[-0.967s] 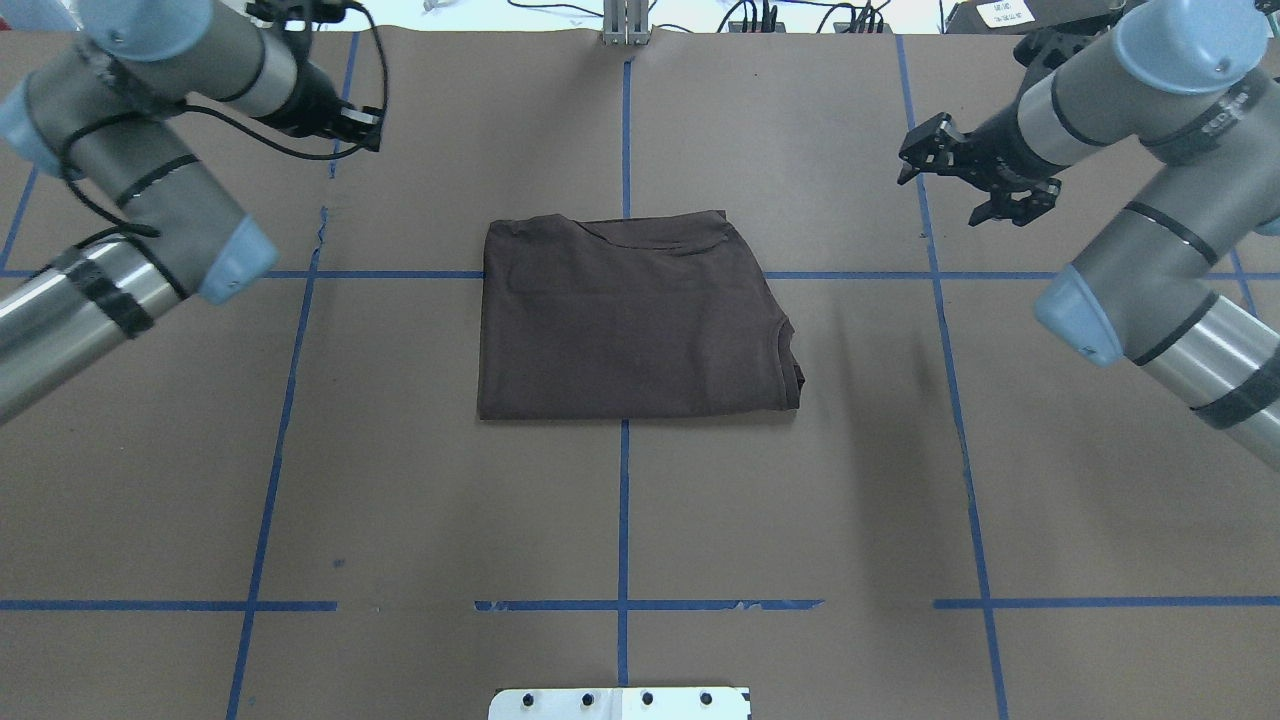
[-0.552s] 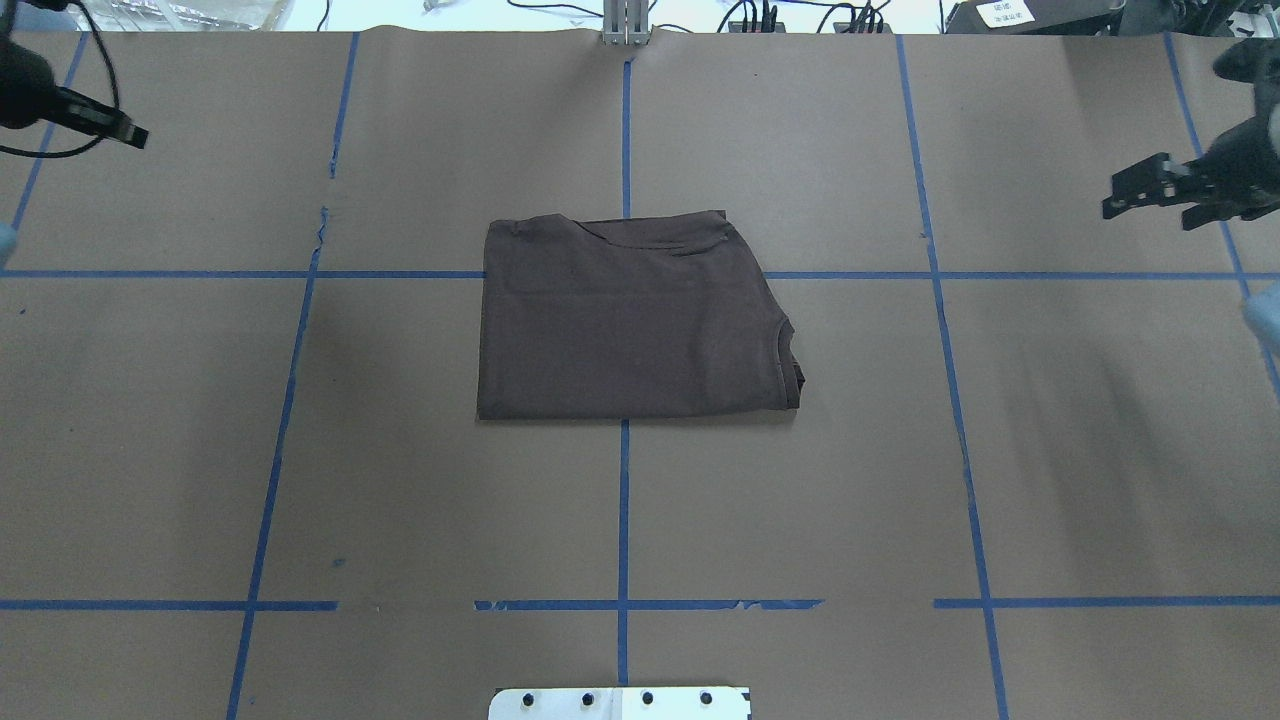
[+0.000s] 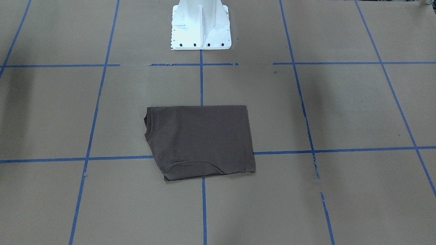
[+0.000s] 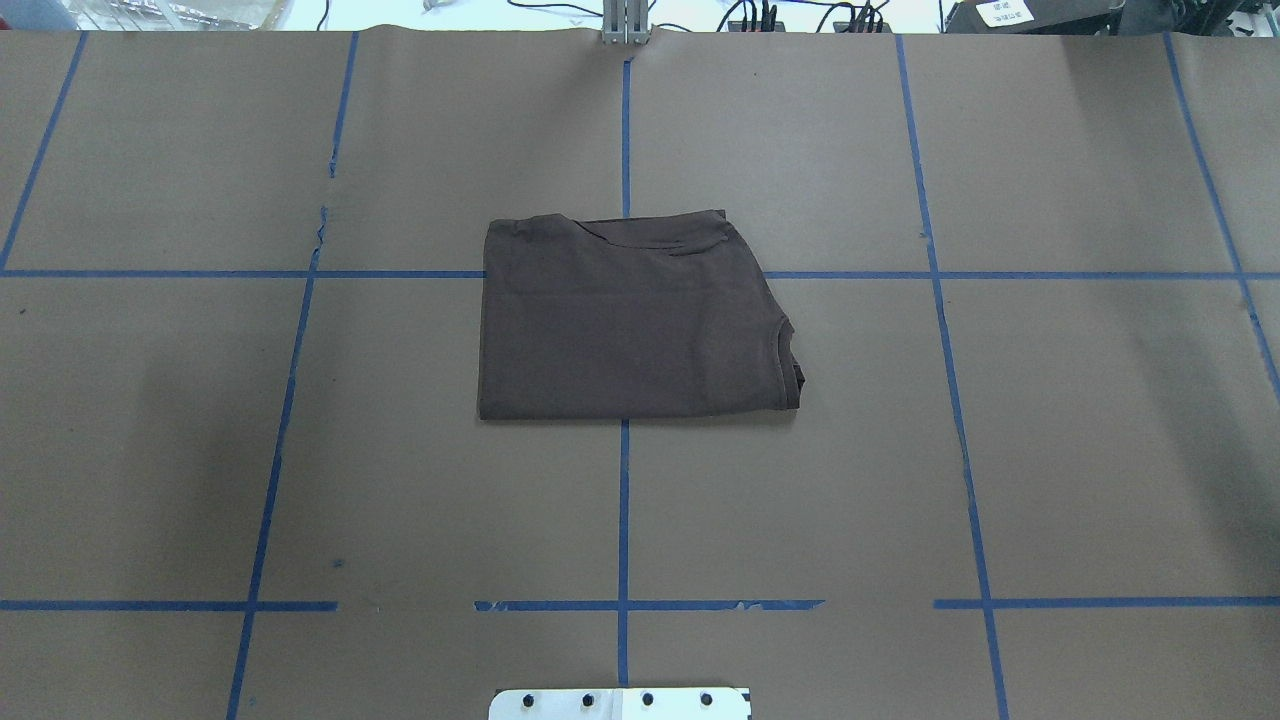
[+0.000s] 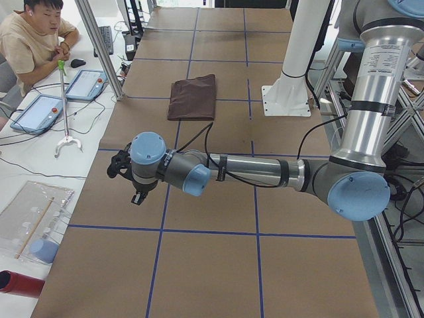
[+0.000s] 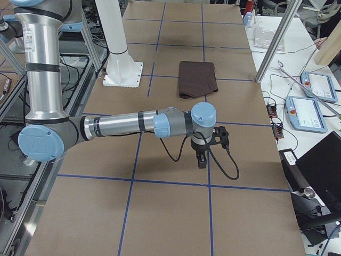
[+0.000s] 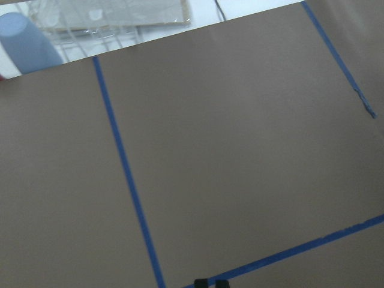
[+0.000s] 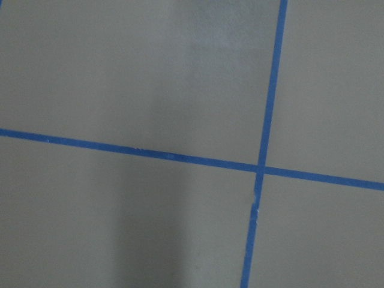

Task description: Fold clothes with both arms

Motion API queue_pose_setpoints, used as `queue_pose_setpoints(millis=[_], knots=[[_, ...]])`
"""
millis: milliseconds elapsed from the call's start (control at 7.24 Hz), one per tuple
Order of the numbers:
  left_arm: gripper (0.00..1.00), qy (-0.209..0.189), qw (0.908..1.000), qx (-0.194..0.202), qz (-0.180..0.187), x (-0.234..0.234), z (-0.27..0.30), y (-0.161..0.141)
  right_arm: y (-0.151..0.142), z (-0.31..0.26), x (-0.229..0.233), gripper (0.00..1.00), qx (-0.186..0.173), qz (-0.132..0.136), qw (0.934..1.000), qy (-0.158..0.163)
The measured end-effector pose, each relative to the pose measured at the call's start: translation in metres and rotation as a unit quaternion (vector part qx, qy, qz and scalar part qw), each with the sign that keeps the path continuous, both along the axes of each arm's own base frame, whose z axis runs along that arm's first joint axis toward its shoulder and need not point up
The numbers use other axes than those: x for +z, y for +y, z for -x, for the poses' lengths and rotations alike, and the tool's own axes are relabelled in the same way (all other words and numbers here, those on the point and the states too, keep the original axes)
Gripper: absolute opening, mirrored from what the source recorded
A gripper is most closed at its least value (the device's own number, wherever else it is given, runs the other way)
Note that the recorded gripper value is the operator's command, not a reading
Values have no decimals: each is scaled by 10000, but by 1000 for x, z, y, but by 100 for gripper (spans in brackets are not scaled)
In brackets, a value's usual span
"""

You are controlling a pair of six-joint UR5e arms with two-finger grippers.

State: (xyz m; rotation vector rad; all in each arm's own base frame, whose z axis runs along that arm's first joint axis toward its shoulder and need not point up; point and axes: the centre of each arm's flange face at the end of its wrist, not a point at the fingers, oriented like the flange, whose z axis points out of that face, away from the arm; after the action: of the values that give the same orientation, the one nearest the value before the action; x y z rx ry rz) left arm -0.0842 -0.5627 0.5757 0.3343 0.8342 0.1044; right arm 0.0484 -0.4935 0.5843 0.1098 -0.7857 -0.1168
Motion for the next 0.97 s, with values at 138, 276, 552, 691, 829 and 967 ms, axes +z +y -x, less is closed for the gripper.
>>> queue_pose_setpoints(millis=[138,276,552,691,829,967], knots=[[100,-9,9988,20,499,11,9,32,9,-5,2,100,-55,82,10000,-7],[100,-79,9970,41,764,20,9,70,12,-7,1,100,-60,131,9999,-32],[100,-456,9936,93,1027,23,1,106,11,-5,-1,100,-59,162,9998,-44],[100,-541,9923,125,1111,23,-1,114,11,-5,-1,100,-63,159,9998,-40],[100,-568,9919,139,1132,22,-2,117,12,-4,1,100,-69,171,9998,-29],[100,-569,9919,146,1123,20,-3,119,13,-3,4,100,-86,198,9998,-16]])
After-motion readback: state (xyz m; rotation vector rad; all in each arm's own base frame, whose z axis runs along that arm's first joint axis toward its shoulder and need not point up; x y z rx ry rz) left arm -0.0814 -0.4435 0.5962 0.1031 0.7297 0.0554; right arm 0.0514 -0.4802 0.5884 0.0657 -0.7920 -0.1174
